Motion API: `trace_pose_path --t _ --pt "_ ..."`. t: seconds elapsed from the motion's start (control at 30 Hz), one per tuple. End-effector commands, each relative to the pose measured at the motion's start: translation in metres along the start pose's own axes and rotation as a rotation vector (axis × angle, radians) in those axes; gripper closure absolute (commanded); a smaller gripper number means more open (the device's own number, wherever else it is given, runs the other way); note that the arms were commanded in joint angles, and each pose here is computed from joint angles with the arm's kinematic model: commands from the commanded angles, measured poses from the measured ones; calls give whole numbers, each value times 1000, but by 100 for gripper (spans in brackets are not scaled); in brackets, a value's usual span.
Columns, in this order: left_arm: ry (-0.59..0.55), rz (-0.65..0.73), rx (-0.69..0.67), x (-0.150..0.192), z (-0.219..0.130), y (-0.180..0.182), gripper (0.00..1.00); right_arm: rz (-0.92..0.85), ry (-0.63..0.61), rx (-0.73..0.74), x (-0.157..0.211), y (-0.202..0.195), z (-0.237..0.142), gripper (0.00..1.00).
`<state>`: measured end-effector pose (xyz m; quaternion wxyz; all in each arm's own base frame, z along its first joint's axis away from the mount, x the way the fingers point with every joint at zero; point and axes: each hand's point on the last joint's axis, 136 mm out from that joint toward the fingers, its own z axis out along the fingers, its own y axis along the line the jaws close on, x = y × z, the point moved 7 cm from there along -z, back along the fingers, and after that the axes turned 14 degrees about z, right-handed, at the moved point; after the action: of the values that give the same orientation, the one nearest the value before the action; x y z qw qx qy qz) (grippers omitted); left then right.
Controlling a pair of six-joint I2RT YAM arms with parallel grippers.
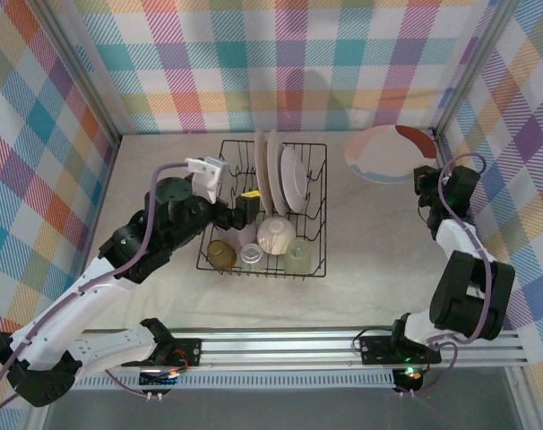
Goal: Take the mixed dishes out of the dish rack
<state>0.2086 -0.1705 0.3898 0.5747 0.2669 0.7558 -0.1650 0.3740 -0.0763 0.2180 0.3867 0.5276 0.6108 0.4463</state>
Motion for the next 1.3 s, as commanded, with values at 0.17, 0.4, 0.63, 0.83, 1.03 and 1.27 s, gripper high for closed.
trace_pose_path --t 0.17,0.4,0.63,0.83,1.03,1.27 --pt "82 -235 190 39 13 10 0 -73 34 -124 -14 -6 31 100" --pt "41 -284 185 55 27 22 0 -50 32 -77 -27 -35 49 100" --pt "38 -300 173 67 30 27 0 -52 46 -38 -39 -50 61 100" --pt "12 -304 203 65 29 26 0 -38 68 -22 -49 -63 72 100" --pt "-7 -302 232 63 26 25 0 -23 76 12 -53 -74 81 100" --pt "-68 -282 330 55 18 16 0 -21 90 43 -58 -76 91 98"
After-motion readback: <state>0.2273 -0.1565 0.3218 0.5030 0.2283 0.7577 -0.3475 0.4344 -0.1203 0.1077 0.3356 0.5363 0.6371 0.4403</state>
